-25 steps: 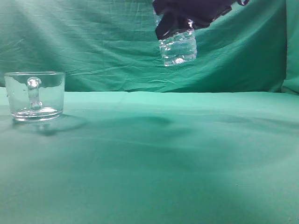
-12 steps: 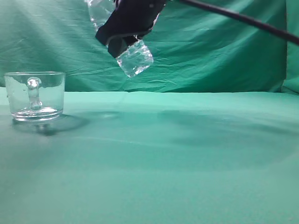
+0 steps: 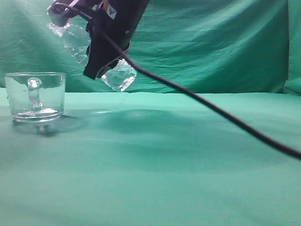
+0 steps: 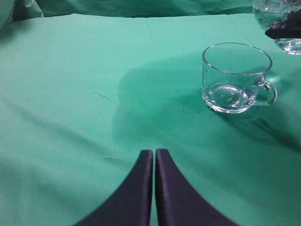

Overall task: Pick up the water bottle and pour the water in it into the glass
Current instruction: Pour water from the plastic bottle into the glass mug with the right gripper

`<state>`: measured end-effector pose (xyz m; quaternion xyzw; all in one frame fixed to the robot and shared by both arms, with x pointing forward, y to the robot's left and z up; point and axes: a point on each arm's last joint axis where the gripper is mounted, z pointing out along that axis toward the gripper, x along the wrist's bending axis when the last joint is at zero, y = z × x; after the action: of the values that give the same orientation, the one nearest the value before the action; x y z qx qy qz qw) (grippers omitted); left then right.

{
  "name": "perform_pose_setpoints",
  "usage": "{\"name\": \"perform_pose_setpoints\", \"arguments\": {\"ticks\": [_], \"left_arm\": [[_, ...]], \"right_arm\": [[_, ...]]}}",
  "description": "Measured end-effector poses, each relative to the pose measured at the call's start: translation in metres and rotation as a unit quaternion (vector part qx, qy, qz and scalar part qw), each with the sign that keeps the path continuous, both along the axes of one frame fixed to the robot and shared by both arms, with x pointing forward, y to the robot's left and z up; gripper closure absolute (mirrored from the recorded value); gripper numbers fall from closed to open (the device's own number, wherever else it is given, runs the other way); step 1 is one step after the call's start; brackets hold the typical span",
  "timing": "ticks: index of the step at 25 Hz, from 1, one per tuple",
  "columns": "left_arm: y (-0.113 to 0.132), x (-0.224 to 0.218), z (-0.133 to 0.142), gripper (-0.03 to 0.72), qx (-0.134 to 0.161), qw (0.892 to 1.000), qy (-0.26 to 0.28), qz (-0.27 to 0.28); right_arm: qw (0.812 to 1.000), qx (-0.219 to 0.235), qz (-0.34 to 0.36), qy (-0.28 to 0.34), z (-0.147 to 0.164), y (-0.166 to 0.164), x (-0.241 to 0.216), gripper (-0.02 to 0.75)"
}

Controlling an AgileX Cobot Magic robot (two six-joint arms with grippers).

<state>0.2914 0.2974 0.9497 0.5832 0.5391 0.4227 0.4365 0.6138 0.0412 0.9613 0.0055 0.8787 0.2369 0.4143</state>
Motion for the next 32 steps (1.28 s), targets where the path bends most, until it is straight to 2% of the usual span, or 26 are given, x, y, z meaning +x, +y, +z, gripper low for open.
{"name": "perform_pose_setpoints", "arguments": {"ticks": [11, 22, 32], "left_arm": [[0.000, 0.000, 0.000, 0.688, 0.000, 1.000, 0.000, 0.000], [0.000, 0.000, 0.000, 0.688, 0.000, 1.000, 0.000, 0.000], [0.000, 0.000, 0.000, 0.688, 0.000, 1.000, 0.000, 0.000]], "right_arm": [[0.984, -0.111, 0.085, -0.106, 0.003, 0.005, 0.001, 0.500], [0.963, -0.190, 0.093, -0.169, 0.007, 0.000, 0.006, 0.500], [0.942, -0.237, 0.104, -0.213, 0.012, -0.002, 0.009, 0.500]]}}
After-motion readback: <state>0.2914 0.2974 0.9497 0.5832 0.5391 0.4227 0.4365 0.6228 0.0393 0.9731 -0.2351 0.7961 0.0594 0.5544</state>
